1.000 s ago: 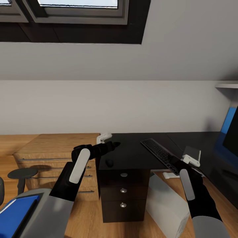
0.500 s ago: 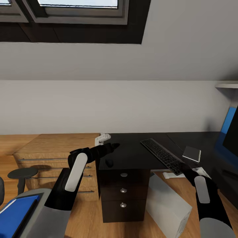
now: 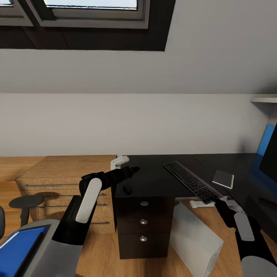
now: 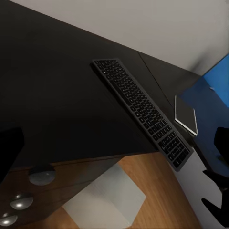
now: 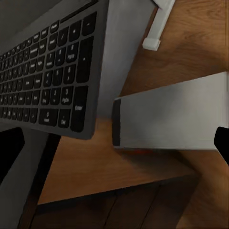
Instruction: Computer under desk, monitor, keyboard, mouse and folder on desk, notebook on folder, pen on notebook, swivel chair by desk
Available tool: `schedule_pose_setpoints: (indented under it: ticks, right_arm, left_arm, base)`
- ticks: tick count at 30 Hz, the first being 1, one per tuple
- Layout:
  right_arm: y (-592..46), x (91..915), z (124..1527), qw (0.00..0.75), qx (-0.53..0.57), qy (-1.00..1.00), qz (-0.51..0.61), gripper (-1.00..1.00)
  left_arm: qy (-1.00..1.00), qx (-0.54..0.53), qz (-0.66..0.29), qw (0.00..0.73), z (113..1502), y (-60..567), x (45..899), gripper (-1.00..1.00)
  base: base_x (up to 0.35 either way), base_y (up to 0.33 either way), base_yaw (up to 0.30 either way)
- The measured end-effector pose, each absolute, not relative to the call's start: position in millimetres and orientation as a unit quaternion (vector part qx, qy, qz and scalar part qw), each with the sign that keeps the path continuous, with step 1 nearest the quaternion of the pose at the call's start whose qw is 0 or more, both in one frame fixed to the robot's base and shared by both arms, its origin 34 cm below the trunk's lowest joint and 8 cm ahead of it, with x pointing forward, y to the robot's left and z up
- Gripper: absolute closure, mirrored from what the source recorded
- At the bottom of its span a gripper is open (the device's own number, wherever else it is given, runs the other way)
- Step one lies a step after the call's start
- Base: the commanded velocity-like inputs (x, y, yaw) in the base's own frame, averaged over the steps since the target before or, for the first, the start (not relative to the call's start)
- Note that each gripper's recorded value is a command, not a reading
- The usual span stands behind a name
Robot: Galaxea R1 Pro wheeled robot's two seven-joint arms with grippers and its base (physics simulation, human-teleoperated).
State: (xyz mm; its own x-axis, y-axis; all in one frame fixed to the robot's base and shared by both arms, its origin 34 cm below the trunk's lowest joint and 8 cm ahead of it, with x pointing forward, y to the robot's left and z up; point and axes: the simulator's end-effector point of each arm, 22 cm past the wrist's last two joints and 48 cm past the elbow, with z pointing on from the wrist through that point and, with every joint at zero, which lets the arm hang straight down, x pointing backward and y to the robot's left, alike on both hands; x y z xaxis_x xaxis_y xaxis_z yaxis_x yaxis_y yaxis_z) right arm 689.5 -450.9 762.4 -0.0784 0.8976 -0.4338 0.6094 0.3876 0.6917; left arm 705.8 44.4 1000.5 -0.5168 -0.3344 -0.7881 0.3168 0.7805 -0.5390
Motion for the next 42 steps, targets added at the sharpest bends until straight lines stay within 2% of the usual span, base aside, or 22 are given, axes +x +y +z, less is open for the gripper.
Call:
schedule_pose_setpoints:
  ticks: [10,20,42]
  right_arm:
    - [-466.6,688.4,759.2,0.419,0.546,0.697,0.2,-1.0]
    - [-445.3,719.6,815.1,0.496,0.484,0.65,0.312,-1.0]
    - [-446.2,721.8,825.5,0.512,0.476,0.636,0.328,-1.0]
  left_arm:
    - [0.805,-0.005,-0.332,0.492,1000.9,43.3,705.5,-1.0]
    - [0.805,-0.004,-0.332,0.491,1000.8,42.5,705.2,-1.0]
    - [0.807,-0.005,-0.331,0.49,998.5,43.7,705.8,-1.0]
  base:
    - [0.0,0.0,0.0]
    - [0.0,0.0,0.0]
    - [0.0,0.0,0.0]
